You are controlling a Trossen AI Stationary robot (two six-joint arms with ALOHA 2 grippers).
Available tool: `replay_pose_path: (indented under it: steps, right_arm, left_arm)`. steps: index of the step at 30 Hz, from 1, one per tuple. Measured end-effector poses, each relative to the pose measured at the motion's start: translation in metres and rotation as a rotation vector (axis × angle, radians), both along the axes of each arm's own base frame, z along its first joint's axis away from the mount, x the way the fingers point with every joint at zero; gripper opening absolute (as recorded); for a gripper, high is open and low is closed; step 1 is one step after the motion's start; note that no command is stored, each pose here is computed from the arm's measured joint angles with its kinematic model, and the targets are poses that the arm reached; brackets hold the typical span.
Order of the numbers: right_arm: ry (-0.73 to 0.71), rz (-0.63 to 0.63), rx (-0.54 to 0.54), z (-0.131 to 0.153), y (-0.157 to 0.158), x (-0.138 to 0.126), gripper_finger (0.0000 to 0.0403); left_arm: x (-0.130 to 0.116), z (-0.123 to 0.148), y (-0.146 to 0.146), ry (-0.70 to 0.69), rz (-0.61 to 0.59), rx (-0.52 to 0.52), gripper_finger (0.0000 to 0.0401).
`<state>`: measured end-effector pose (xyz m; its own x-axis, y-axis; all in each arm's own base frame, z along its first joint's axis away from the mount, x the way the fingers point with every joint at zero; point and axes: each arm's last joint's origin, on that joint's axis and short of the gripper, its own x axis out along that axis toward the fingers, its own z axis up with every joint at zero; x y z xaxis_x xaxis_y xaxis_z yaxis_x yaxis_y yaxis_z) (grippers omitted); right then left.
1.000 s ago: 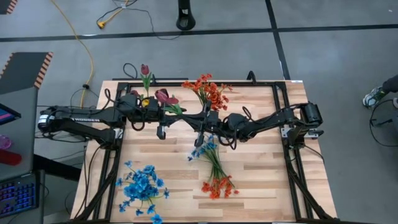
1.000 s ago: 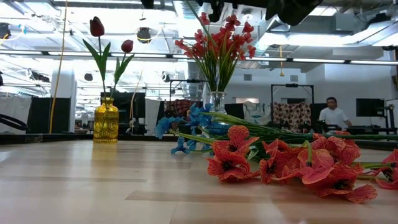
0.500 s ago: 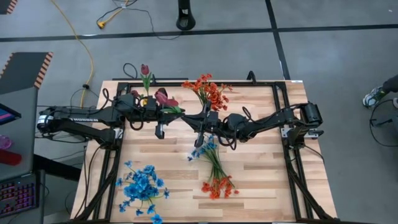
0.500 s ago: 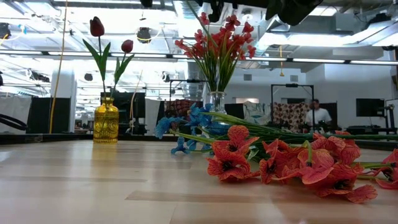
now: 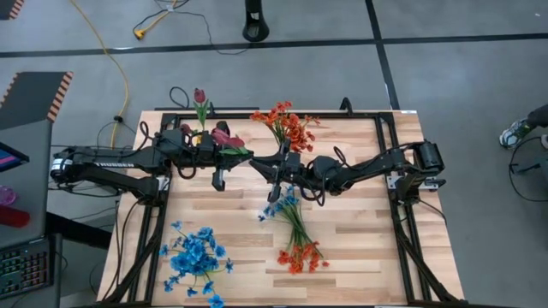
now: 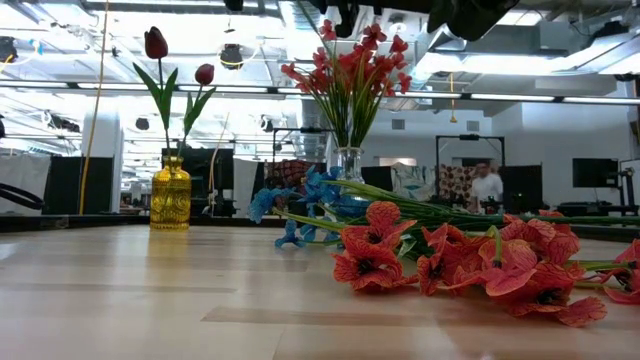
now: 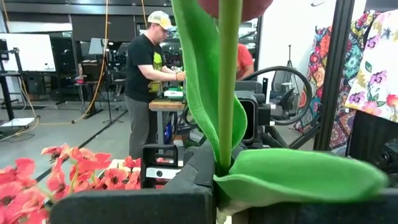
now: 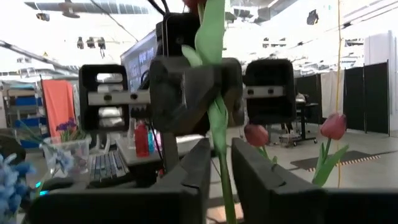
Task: Sort flowers into vase by color
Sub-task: Put the red flower into the yellow vase
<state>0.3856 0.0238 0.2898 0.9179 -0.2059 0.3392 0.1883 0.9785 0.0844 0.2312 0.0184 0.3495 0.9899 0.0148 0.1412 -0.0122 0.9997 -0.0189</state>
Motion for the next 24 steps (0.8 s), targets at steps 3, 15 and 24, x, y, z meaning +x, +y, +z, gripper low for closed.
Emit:
replay_pose_path:
  steps: [3, 15, 24]
  right_arm:
    - [0.031, 0.000, -0.003, -0.003, 0.000, 0.001, 0.0127]
    - [0.042, -0.001, -0.003, -0.003, 0.001, 0.001, 0.0242]
    - [0.049, -0.002, -0.003, -0.004, 0.001, 0.001, 0.0244]
  left_arm:
    - [-0.004, 0.003, 0.000, -0.006, 0.000, -0.001, 0.0001]
    - [-0.047, 0.020, -0.002, 0.004, 0.067, -0.016, 0.0000]
    - [-0.108, 0.036, -0.002, -0.018, 0.261, 0.023, 0.0000]
